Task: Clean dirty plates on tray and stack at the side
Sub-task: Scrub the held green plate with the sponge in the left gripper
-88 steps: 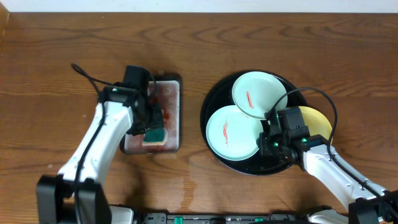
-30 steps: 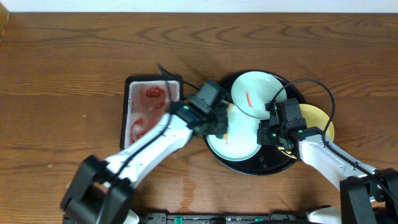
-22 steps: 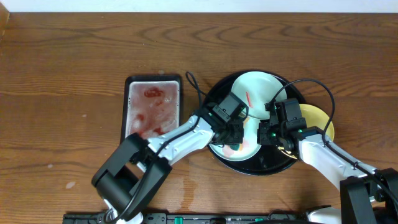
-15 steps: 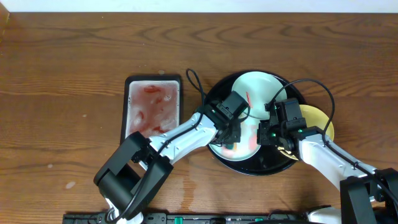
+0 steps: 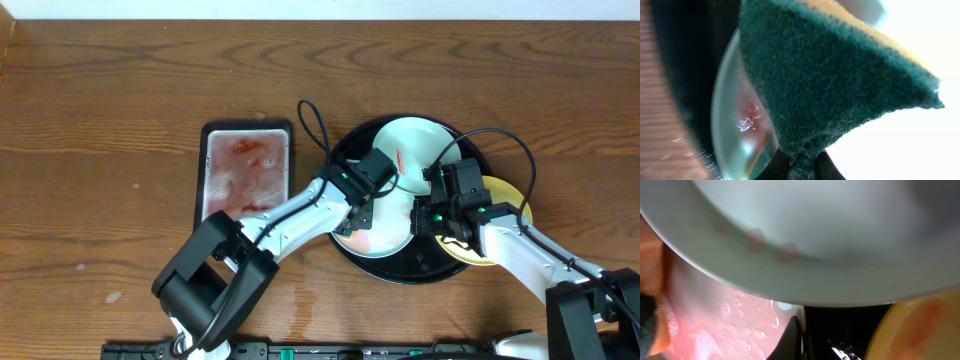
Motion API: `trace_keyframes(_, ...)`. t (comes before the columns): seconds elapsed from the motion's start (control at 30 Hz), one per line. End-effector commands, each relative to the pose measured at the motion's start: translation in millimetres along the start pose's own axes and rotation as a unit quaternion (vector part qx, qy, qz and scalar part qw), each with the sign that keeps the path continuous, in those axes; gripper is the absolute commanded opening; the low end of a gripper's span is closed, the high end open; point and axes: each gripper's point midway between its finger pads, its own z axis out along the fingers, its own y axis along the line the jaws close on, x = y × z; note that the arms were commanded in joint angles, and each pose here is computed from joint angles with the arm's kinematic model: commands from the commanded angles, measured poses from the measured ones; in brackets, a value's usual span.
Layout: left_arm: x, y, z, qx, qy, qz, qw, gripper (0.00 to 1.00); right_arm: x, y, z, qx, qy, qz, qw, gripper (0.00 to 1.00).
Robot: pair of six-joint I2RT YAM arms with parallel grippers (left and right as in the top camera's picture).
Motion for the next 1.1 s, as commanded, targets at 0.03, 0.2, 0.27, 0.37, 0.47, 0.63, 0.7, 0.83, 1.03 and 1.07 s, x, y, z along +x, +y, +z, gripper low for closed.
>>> trace_keyframes(0.03, 40, -49, 23, 0.147, 0.122, -0.019, 0.981, 0.07, 26, -17, 9, 0.034, 0.039, -0.004, 0.999, 0.01)
trace_keyframes(0.2, 34, -86, 29, 0.240, 0.136, -0.028, 0.961, 0.08, 26, -17, 9, 0.033, 0.040, -0.012, 0.999, 0.01)
trace_keyframes(0.27, 34, -89, 29, 0.249, 0.138, -0.027, 0.958, 0.08, 26, -17, 9, 0.033, 0.040, -0.012, 0.999, 0.01)
trace_keyframes(0.37, 39, -94, 24, 0.263, 0.157, -0.036, 0.951, 0.08, 26, -17, 9, 0.034, 0.040, -0.011, 0.999, 0.01)
trace_keyframes(0.47, 42, -95, 23, 0.267, 0.167, -0.038, 0.948, 0.08, 26, -17, 9, 0.033, 0.040, -0.012, 0.999, 0.01)
trace_keyframes(0.63, 18, -70, 42, 0.189, 0.088, -0.044, 0.977, 0.08, 26, -17, 9, 0.034, 0.040, -0.011, 0.999, 0.01)
trace_keyframes(0.7, 6, -67, 45, 0.177, 0.057, -0.043, 0.982, 0.08, 26, -17, 9, 0.033, 0.040, -0.011, 0.999, 0.01)
trace_keyframes(0.83, -16, -84, 39, 0.213, 0.012, -0.032, 0.976, 0.08, 27, -17, 9, 0.034, 0.042, -0.011, 0.998, 0.01)
trace_keyframes(1.03, -30, -66, 44, 0.173, -0.022, -0.041, 0.984, 0.08, 27, -17, 9, 0.034, 0.042, -0.011, 0.998, 0.01)
trace_keyframes(1.07, -30, -55, 47, 0.149, -0.026, -0.037, 0.988, 0.08, 27, -17, 9, 0.034, 0.042, -0.011, 0.998, 0.01)
